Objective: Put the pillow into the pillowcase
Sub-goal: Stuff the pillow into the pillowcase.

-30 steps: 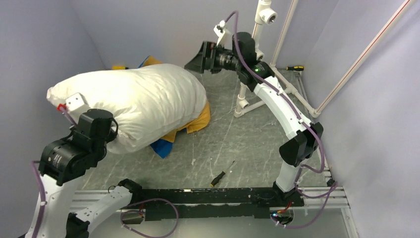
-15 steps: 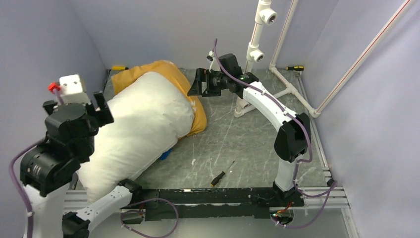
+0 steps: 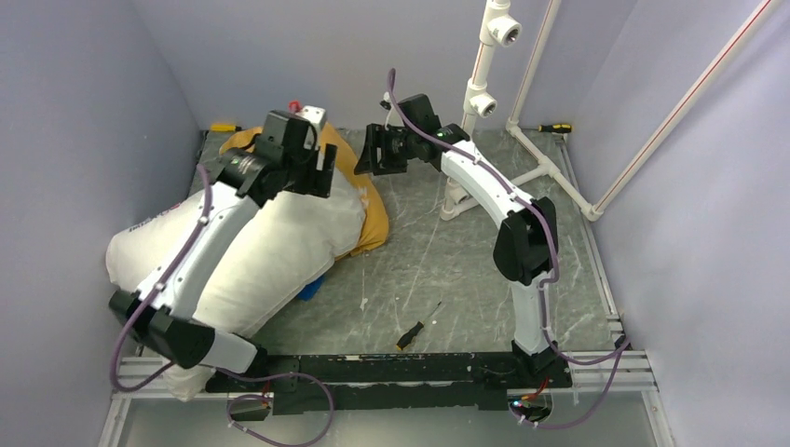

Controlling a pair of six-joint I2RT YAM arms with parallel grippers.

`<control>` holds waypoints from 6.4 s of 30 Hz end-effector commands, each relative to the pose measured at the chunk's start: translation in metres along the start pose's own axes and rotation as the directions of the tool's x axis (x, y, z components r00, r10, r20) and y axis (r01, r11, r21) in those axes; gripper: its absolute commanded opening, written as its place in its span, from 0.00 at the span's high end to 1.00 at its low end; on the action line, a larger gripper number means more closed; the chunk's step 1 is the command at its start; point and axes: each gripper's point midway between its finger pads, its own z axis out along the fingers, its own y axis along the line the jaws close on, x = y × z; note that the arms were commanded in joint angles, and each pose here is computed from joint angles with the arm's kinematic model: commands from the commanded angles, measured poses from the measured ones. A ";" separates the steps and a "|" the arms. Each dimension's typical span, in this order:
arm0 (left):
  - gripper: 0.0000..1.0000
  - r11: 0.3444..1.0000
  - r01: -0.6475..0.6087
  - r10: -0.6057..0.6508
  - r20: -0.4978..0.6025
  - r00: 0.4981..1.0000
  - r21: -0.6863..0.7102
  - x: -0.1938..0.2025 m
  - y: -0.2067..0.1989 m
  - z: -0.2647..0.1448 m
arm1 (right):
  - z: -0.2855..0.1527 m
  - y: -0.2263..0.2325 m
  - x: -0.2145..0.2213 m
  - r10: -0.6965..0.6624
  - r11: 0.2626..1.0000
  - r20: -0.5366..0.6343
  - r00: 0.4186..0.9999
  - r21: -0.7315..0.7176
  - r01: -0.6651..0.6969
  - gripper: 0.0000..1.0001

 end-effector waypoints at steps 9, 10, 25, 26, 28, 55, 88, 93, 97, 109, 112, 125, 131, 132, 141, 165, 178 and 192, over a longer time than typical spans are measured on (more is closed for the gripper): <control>0.57 0.995 0.086 -0.099 -0.265 0.959 -0.059 0.082 0.020 0.050 | -0.010 0.026 0.033 -0.214 0.965 -0.091 0.973 0.133 0.225 0.47; 0.61 0.992 0.096 -0.115 -0.273 0.955 -0.084 0.089 0.028 0.049 | -0.007 0.029 0.041 -0.221 0.963 -0.108 0.969 0.134 0.234 0.48; 0.80 0.987 0.146 -0.158 -0.286 0.945 -0.064 0.105 0.041 0.054 | 0.013 -0.008 0.029 -0.307 0.892 -0.061 0.950 0.329 0.309 0.72; 0.82 0.988 0.148 -0.157 -0.284 0.946 -0.052 0.104 0.039 0.054 | 0.011 0.001 0.022 -0.306 0.909 -0.041 0.951 0.285 0.305 0.88; 0.86 0.988 0.155 -0.153 -0.267 0.952 -0.012 0.099 0.033 0.057 | 0.001 0.024 0.005 -0.300 0.940 0.022 0.954 0.176 0.292 1.00; 1.00 0.911 0.410 -0.402 0.117 0.908 -0.055 -0.037 0.042 0.102 | -0.076 0.131 -0.068 -0.246 0.899 0.246 0.938 -0.305 0.315 0.77; 0.69 0.923 -0.383 0.382 -0.037 0.924 -0.028 0.045 -0.034 0.100 | -0.084 0.050 -0.017 -0.065 0.997 0.043 0.997 0.046 0.063 0.28; 1.00 0.978 -0.202 0.199 -0.057 0.978 -0.051 0.032 -0.003 0.106 | -0.087 0.046 0.018 -0.047 0.997 -0.025 0.999 0.063 0.048 0.26; 1.00 0.986 -0.166 0.165 -0.032 0.986 -0.029 0.023 0.003 0.103 | -0.078 0.053 0.040 -0.052 0.997 -0.052 0.997 0.055 0.055 0.35; 1.00 0.996 -0.062 0.065 -0.054 0.996 0.056 0.020 -0.005 0.101 | -0.027 0.051 0.032 -0.008 0.992 0.025 1.000 0.123 0.005 0.50; 1.00 0.996 -0.056 0.061 -0.063 0.996 0.075 0.020 -0.006 0.101 | -0.034 0.026 0.024 -0.006 0.977 0.057 0.998 0.214 -0.007 0.51; 1.00 0.991 -0.046 0.053 -0.051 0.997 0.126 0.017 -0.013 0.099 | 0.000 0.014 0.018 -0.030 0.992 0.009 1.000 0.126 0.028 0.88; 1.00 0.985 0.001 -0.001 -0.002 1.000 0.173 -0.002 -0.023 0.094 | -0.058 0.119 0.012 -0.212 0.920 0.059 0.976 -0.324 0.219 1.00; 1.00 0.983 0.011 -0.012 0.007 1.000 0.186 -0.005 -0.026 0.094 | -0.075 0.141 0.012 -0.247 0.864 0.100 0.964 -0.427 0.266 1.00; 1.00 0.957 0.134 -0.166 0.110 0.980 0.257 -0.032 -0.041 0.094 | -0.164 0.251 -0.009 -0.265 0.434 0.166 0.950 -0.859 0.271 1.00; 1.00 0.972 0.227 -0.232 0.125 0.965 0.054 0.014 0.006 0.064 | -0.105 0.092 -0.014 -0.131 0.991 0.101 0.986 -0.025 0.134 0.21; 1.00 0.984 0.149 -0.164 0.168 0.972 0.098 -0.013 0.008 0.040 | -0.063 0.065 0.018 -0.030 0.998 -0.057 0.998 -0.054 0.027 0.06; 1.00 0.973 0.024 -0.121 0.418 0.901 0.230 -0.069 -0.005 -0.026 | -0.120 0.194 -0.101 -0.275 0.845 0.396 0.876 -0.335 0.416 1.00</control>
